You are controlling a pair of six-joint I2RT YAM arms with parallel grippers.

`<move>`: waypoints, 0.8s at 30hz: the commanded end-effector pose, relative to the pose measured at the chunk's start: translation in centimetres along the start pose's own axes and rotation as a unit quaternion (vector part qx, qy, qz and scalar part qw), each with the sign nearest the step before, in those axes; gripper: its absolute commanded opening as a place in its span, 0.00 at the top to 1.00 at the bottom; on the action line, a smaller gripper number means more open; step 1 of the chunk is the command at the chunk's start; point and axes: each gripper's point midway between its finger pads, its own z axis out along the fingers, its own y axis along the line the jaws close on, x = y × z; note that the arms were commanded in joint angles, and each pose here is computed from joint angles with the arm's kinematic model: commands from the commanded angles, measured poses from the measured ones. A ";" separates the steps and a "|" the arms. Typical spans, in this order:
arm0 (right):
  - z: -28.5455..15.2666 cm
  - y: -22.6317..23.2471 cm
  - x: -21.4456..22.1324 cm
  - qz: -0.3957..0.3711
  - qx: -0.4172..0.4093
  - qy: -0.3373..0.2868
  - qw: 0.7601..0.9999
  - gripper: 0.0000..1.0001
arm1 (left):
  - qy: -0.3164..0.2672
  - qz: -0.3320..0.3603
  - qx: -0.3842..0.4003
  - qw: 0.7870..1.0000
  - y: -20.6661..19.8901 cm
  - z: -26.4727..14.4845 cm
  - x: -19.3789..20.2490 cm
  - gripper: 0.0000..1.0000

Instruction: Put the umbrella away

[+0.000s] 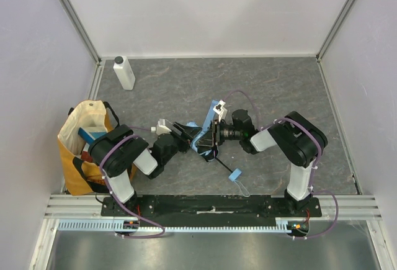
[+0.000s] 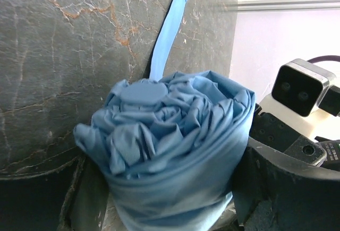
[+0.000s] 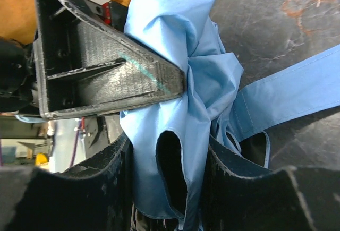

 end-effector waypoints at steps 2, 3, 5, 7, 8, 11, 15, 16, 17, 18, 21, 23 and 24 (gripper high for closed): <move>-0.1 4.6 0.2 -0.003 -0.107 0.018 0.994 1.00 | 0.008 0.033 -0.029 0.999 1.9 0.2 0.2 0.18; -0.1 4.6 0.5 -0.002 -0.109 0.022 0.994 1.00 | 0.007 0.036 -0.023 0.999 1.6 0.2 0.1 0.19; -0.1 3.9 1.2 0.005 -0.101 0.028 0.994 1.00 | 0.006 0.040 -0.018 0.999 1.3 0.2 0.1 0.25; 0.0 3.3 1.9 0.009 -0.096 0.035 0.995 1.00 | 0.007 0.045 -0.013 0.999 1.1 0.2 0.1 0.32; 0.1 3.0 2.1 0.011 -0.095 0.038 0.995 1.00 | 0.009 0.046 -0.010 0.999 0.9 0.3 0.2 0.36; 0.2 2.7 2.6 0.013 -0.097 0.045 0.994 1.00 | 0.007 0.046 -0.003 0.999 0.7 0.4 0.1 0.64; 0.2 2.4 2.8 0.011 -0.090 0.051 0.995 1.00 | 0.005 0.051 -0.001 0.999 0.7 0.4 0.1 0.83; 0.3 2.2 2.8 0.011 -0.085 0.051 0.995 1.00 | 0.006 0.050 0.001 0.999 0.6 0.4 0.1 0.87; 0.3 1.9 2.8 0.009 -0.077 0.053 0.996 1.00 | 0.004 0.054 0.004 0.999 0.6 0.4 0.0 0.90; 0.3 1.6 2.7 0.005 -0.067 0.054 0.996 1.00 | 0.004 0.056 0.003 0.998 0.6 0.4 0.0 0.94; 0.2 -0.2 2.7 -0.012 -0.002 0.067 0.998 0.96 | 0.005 0.059 0.006 0.998 0.6 0.4 0.1 0.98; -0.4 -1.5 2.1 -0.031 0.058 0.072 0.995 0.85 | 0.005 0.056 0.005 0.998 0.9 0.3 0.1 0.98; -0.7 -2.0 1.9 -0.034 0.085 0.074 0.993 0.75 | 0.004 0.056 0.005 0.998 1.0 0.3 0.1 0.98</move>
